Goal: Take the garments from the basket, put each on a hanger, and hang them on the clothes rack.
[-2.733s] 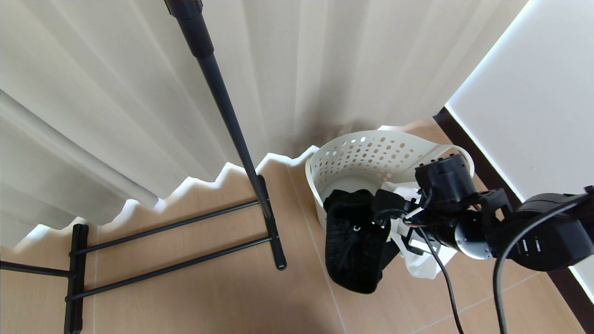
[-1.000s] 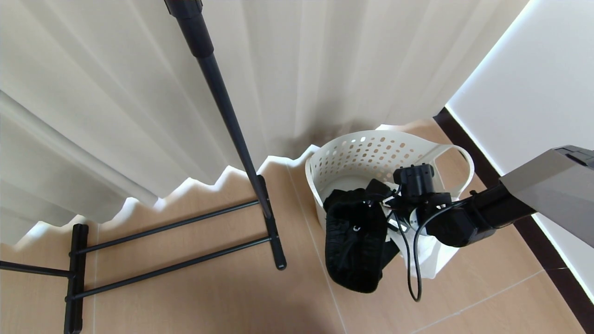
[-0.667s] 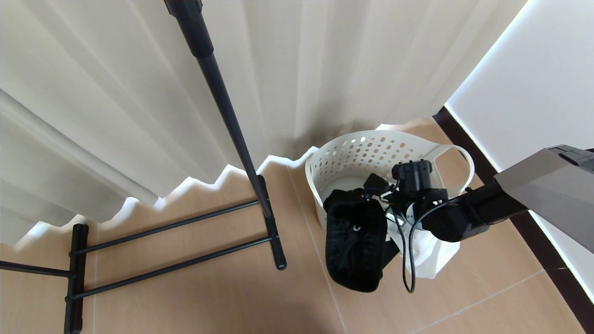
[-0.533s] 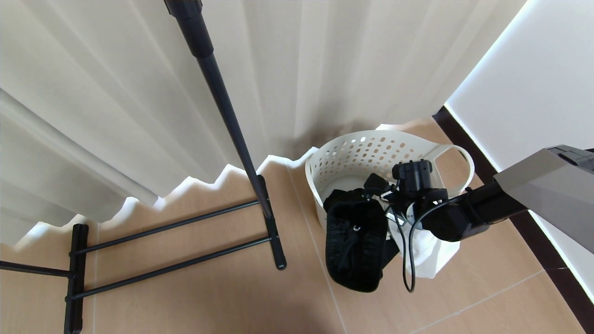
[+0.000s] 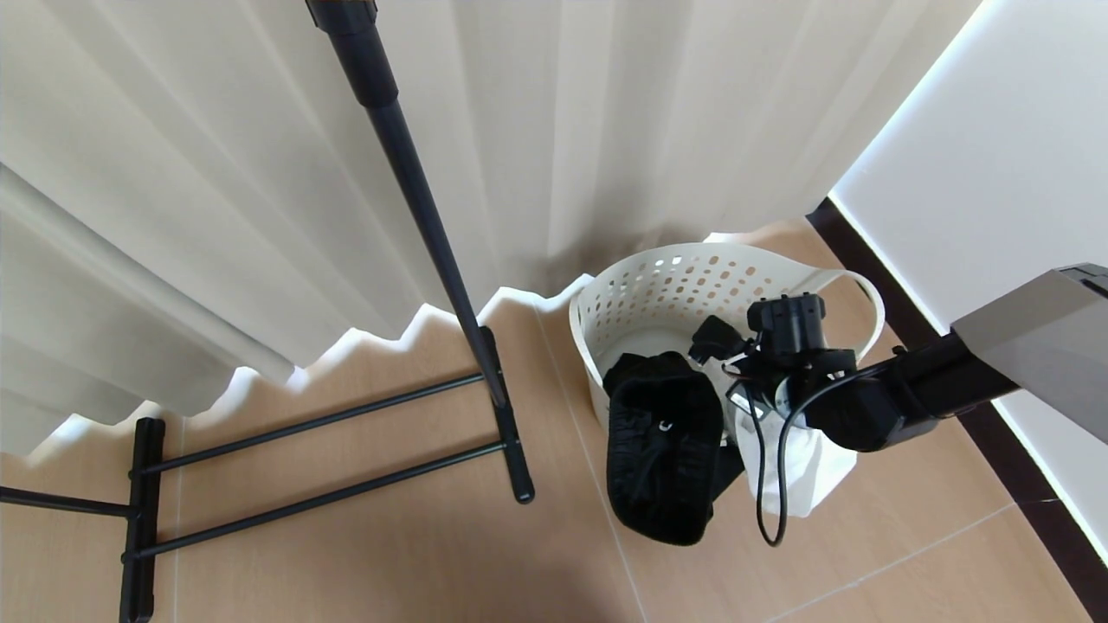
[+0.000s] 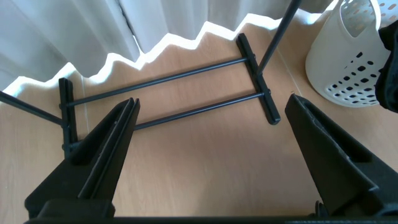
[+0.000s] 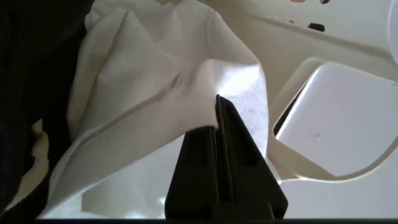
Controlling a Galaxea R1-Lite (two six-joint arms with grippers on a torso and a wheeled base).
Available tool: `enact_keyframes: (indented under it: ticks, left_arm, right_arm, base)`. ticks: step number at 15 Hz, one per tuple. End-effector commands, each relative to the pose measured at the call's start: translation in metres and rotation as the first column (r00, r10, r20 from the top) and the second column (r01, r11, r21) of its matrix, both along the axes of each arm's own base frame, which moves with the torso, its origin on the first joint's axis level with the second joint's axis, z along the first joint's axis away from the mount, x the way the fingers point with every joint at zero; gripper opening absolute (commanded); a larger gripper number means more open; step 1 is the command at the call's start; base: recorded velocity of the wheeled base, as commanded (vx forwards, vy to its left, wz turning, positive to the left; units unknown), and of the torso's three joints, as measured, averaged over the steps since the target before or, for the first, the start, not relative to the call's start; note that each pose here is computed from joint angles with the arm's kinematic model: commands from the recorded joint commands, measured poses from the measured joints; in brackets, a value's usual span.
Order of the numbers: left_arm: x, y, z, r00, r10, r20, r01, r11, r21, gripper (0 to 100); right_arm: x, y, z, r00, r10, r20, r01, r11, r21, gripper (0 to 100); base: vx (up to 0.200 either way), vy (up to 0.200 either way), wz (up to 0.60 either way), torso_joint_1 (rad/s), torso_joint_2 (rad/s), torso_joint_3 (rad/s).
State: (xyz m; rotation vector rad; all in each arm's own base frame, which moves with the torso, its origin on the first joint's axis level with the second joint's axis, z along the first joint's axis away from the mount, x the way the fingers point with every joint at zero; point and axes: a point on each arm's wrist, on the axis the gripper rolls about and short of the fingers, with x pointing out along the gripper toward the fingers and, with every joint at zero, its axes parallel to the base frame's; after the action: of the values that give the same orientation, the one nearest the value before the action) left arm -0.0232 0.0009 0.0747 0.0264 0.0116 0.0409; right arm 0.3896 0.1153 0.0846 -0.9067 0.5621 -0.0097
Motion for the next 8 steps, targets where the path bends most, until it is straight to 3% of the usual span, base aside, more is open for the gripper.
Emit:
enact_keyframes:
  ticks: [1, 3, 5, 6, 8]
  left_arm:
    - [0.000, 0.000, 0.000, 1.000, 0.000, -0.001, 0.000, 1.000, 0.000, 100]
    - [0.000, 0.000, 0.000, 1.000, 0.000, -0.001, 0.000, 1.000, 0.000, 100]
    - [0.000, 0.000, 0.000, 1.000, 0.000, -0.001, 0.000, 1.000, 0.000, 100]
    - [0.000, 0.000, 0.000, 1.000, 0.000, -0.001, 0.000, 1.000, 0.000, 100]
    - [0.000, 0.000, 0.000, 1.000, 0.000, -0.001, 0.000, 1.000, 0.000, 100]
  right_arm:
    - [-0.036, -0.006, 0.039, 0.998, -0.005, 0.070, -0.004, 0.991, 0.130, 0]
    - [-0.081, -0.012, 0.084, 0.985, -0.003, 0.173, -0.042, 0.966, 0.255, 0]
    - [-0.141, -0.020, 0.145, 0.936, -0.029, 0.351, -0.124, 0.905, 0.408, 0]
    - [-0.164, -0.019, 0.164, 0.910, -0.041, 0.413, -0.182, 0.855, 0.486, 0]
    - [-0.213, -0.022, 0.198, 0.854, -0.062, 0.516, -0.320, 0.720, 0.616, 0]
  base:
    - [0.000, 0.000, 0.00, 0.000, 0.00, 0.000]
    - [0.000, 0.000, 0.00, 0.000, 0.00, 0.000]
    - [0.000, 0.000, 0.00, 0.000, 0.00, 0.000]
    - [0.000, 0.000, 0.00, 0.000, 0.00, 0.000]
    - [0.000, 0.000, 0.00, 0.000, 0.00, 0.000]
